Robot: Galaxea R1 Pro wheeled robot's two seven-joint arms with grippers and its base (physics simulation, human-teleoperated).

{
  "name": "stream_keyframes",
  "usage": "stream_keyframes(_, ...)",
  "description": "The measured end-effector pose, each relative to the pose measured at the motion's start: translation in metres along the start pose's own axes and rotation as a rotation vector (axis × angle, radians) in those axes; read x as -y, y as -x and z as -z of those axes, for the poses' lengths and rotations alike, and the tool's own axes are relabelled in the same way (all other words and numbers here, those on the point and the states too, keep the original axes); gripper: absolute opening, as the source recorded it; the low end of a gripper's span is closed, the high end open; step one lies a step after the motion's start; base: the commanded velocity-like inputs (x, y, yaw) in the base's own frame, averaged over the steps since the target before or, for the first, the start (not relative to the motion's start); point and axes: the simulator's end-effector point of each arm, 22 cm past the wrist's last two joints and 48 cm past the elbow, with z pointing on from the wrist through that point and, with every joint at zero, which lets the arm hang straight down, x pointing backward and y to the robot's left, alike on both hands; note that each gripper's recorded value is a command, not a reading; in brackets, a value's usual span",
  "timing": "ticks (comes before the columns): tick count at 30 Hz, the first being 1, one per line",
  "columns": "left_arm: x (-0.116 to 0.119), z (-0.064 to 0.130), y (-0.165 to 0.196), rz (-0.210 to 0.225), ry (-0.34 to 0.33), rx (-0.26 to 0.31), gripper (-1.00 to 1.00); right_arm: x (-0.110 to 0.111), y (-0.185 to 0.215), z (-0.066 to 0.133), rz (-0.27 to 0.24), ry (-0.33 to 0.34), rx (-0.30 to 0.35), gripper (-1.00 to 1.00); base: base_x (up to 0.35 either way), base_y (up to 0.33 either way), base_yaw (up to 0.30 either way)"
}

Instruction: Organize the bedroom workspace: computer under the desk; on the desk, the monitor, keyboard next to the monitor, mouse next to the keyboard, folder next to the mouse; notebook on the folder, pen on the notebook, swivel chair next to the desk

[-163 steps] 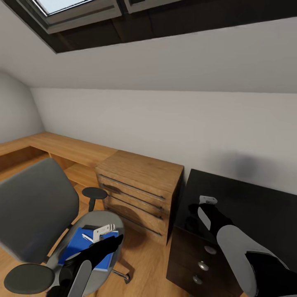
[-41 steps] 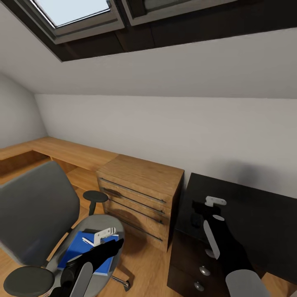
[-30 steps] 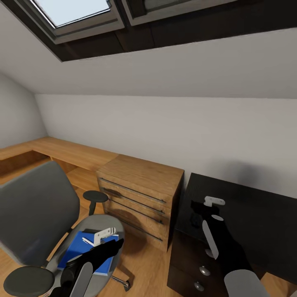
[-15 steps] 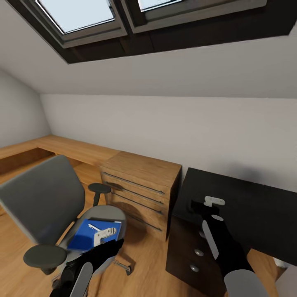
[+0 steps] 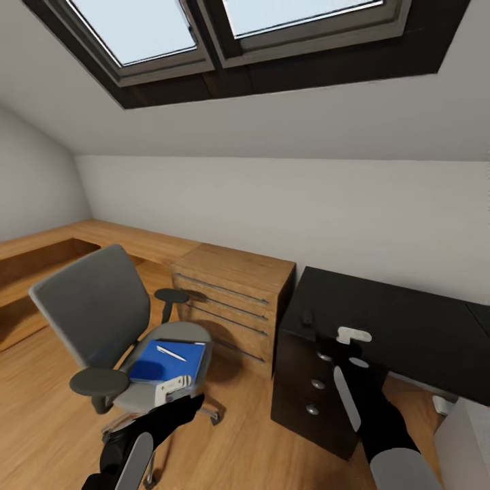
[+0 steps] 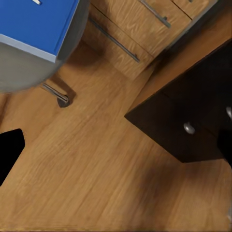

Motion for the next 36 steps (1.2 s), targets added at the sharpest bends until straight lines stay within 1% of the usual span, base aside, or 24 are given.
stream_keyframes(4, -0.003, -0.003, -0.009, 0.000, 0.006, -0.021, 1.00, 0.007, -0.021, 0.005, 0.002, -0.009, -0.005, 1.00, -0.176, 0.000, 0.000)
stream_keyframes(5, -0.006, -0.008, -0.020, 0.000, 0.014, -0.046, 1.00, 0.009, -0.027, 0.007, 0.001, -0.013, -0.002, 1.00, -0.082, 0.000, 0.000)
stream_keyframes(9, -0.010, -0.016, -0.045, -0.005, 0.025, -0.101, 1.00, 0.013, -0.041, 0.011, 0.000, -0.018, -0.003, 1.00, -0.047, 0.000, 0.000)
stream_keyframes(10, -0.011, -0.020, -0.058, -0.012, 0.029, -0.130, 1.00, 0.015, -0.050, 0.013, 0.002, -0.022, -0.011, 1.00, -0.021, 0.000, 0.000)
stream_keyframes(12, -0.013, -0.023, -0.072, -0.020, 0.035, -0.161, 1.00, 0.018, -0.060, 0.016, 0.004, -0.025, -0.021, 1.00, -0.014, 0.000, 0.000)
stream_keyframes(13, -0.015, -0.026, -0.085, -0.026, 0.042, -0.189, 1.00, 0.021, -0.070, 0.019, 0.006, -0.029, -0.029, 1.00, -0.009, 0.000, 0.000)
stream_keyframes(15, -0.018, -0.028, -0.098, -0.030, 0.050, -0.217, 1.00, 0.024, -0.080, 0.022, 0.008, -0.032, -0.032, 1.00, -0.005, 0.000, 0.000)
stream_keyframes(17, -0.027, -0.032, -0.126, -0.040, 0.072, -0.279, 1.00, 0.033, -0.109, 0.033, 0.010, -0.043, -0.041, 1.00, -0.002, 0.000, 0.000)
stream_keyframes(21, -0.037, -0.034, -0.151, -0.060, 0.098, -0.328, 1.00, 0.037, -0.137, 0.044, 0.012, -0.048, -0.063, 1.00, -0.001, 0.000, 0.000)
stream_keyframes(22, -0.043, -0.035, -0.160, -0.072, 0.113, -0.342, 1.00, 0.038, -0.152, 0.050, 0.012, -0.049, -0.077, 1.00, 0.000, 0.000, 0.000)
stream_keyframes(25, -0.052, -0.038, -0.171, -0.086, 0.137, -0.344, 1.00, 0.042, -0.179, 0.058, 0.017, -0.054, -0.107, 1.00, 0.000, 0.000, 0.000)
stream_keyframes(29, -0.067, -0.041, -0.187, -0.094, 0.169, -0.345, 1.00, 0.047, -0.214, 0.067, 0.025, -0.061, -0.143, 1.00, 0.000, 0.000, 0.000)
stream_keyframes(30, -0.076, -0.042, -0.199, -0.094, 0.188, -0.354, 1.00, 0.049, -0.229, 0.071, 0.028, -0.065, -0.155, 1.00, 0.000, 0.000, 0.000)
stream_keyframes(33, -0.093, -0.041, -0.223, -0.092, 0.222, -0.370, 1.00, 0.052, -0.249, 0.076, 0.033, -0.070, -0.171, 1.00, 0.000, 0.000, 0.000)
stream_keyframes(34, -0.104, -0.041, -0.237, -0.089, 0.245, -0.371, 1.00, 0.054, -0.261, 0.079, 0.035, -0.073, -0.179, 1.00, 0.000, 0.000, 0.000)
stream_keyframes(36, -0.115, -0.040, -0.249, -0.085, 0.267, -0.358, 1.00, 0.056, -0.274, 0.083, 0.038, -0.075, -0.190, 1.00, 0.000, 0.000, 0.000)
